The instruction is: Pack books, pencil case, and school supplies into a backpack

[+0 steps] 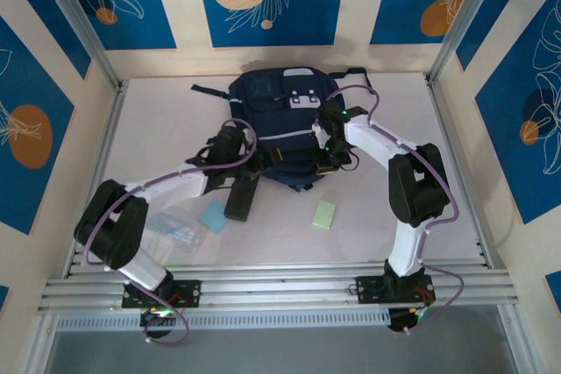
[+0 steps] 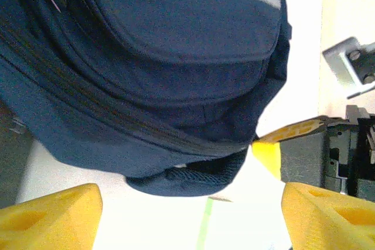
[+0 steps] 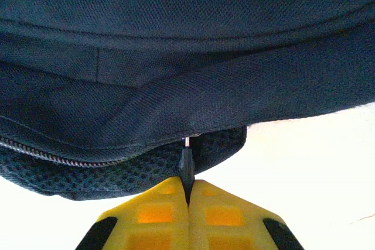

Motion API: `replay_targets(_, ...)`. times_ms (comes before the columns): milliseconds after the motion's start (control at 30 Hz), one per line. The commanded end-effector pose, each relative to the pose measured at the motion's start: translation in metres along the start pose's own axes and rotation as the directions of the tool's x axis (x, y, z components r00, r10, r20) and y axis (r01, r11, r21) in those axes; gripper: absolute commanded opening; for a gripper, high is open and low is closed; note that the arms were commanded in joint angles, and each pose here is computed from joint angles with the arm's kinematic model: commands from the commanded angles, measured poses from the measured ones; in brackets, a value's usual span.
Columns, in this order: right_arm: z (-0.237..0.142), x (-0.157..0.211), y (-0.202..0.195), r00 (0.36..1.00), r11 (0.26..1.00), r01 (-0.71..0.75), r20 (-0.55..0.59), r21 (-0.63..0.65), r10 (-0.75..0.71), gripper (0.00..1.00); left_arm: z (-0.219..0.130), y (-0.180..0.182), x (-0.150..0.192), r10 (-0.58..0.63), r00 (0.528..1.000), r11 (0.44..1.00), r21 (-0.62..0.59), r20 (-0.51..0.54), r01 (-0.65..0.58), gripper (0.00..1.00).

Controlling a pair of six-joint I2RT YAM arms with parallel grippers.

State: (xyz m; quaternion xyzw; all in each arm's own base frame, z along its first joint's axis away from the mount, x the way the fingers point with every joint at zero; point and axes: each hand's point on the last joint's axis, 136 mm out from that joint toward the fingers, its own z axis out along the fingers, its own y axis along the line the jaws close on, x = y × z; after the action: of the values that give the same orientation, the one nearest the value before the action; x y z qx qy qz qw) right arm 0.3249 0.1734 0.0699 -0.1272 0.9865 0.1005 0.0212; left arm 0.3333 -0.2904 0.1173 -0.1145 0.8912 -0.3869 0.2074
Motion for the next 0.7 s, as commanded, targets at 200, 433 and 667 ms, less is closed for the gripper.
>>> replay_targets(200,0.003,0.021,-0.002,0.997,0.998,0.063,-0.047,-0.004,-0.063,0.00,0.046,-0.004,-0.009,-0.100,0.990,0.994,-0.032,0.104,0.104,0.83)
replay_targets(433,0.006,0.019,-0.019,0.982,0.982,0.187,-0.019,-0.001,-0.187,0.00,0.055,0.026,-0.017,-0.098,0.985,0.989,-0.096,0.140,0.112,0.27)
replay_targets(667,0.006,0.010,-0.025,0.930,0.931,0.364,0.048,-0.002,-0.364,0.00,0.049,0.030,-0.014,-0.082,0.991,0.991,-0.101,0.108,0.093,0.00)
